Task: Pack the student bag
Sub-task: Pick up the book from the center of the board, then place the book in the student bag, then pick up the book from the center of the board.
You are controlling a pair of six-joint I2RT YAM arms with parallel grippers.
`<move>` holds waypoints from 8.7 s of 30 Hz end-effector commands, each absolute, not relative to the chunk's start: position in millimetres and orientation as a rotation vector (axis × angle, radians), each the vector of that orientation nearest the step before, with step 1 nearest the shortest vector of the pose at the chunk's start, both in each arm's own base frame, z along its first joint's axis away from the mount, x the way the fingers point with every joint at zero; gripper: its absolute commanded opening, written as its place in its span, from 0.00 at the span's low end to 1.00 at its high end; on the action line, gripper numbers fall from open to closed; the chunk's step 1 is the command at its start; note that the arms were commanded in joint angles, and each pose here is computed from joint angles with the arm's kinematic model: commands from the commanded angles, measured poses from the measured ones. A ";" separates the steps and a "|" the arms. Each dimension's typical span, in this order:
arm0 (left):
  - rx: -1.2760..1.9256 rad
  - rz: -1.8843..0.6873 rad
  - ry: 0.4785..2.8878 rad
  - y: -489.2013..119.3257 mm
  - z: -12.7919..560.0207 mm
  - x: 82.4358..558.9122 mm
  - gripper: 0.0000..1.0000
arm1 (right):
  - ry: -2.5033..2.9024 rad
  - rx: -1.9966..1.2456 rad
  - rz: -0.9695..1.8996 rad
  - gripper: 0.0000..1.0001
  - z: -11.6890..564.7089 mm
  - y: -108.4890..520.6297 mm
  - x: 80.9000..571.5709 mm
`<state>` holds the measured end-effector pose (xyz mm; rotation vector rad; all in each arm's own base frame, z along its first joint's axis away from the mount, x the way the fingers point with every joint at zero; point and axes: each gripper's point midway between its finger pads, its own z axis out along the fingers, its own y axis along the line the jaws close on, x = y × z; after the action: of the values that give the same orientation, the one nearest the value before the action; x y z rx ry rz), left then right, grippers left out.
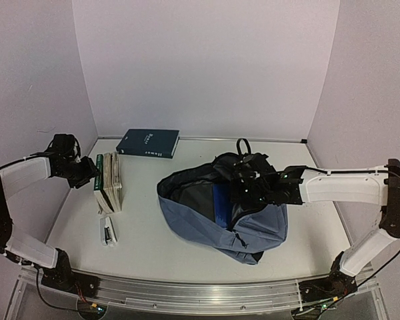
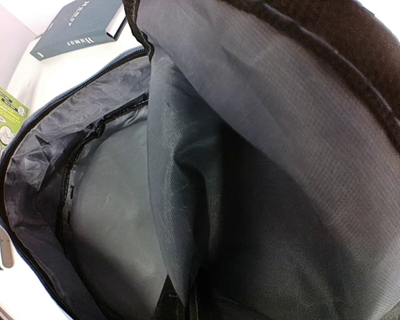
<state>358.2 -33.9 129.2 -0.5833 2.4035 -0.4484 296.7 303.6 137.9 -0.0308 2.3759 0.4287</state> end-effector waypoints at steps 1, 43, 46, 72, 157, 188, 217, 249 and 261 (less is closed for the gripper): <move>-0.614 -0.440 2.437 -29.9 116.2 348.7 0.53 | 2.332 -0.033 0.457 0.00 153.6 314.1 303.8; -0.318 -0.730 2.051 -61.0 324.4 328.8 0.00 | 2.290 -0.059 0.478 0.00 175.0 314.2 304.0; -0.220 -0.918 1.987 -87.2 363.2 318.5 0.00 | 2.282 -0.060 0.478 0.00 178.3 314.3 304.7; 0.176 -1.649 2.312 -366.4 245.0 274.7 0.00 | 2.240 -0.030 0.546 0.00 204.1 319.8 307.0; 0.217 -0.564 2.433 -331.6 206.0 322.7 0.90 | 2.251 -0.038 0.516 0.00 187.0 317.5 304.1; -0.163 0.178 2.563 -118.2 152.7 371.5 1.00 | 2.247 -0.038 0.517 0.00 189.0 314.6 302.1; -0.254 0.051 2.582 -95.5 122.2 384.2 0.53 | 2.250 -0.040 0.510 0.00 186.9 314.9 302.9; -0.053 -1.264 2.140 -226.7 292.5 323.8 0.00 | 2.233 -0.069 0.543 0.00 199.1 321.0 302.8; 0.156 -1.677 2.164 -350.2 278.4 289.9 0.00 | 2.227 -0.062 0.577 0.00 206.4 325.0 302.4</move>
<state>291.6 -315.2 240.5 0.0617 2.3376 -1.4583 295.0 309.4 157.4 -0.0890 2.3429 0.4487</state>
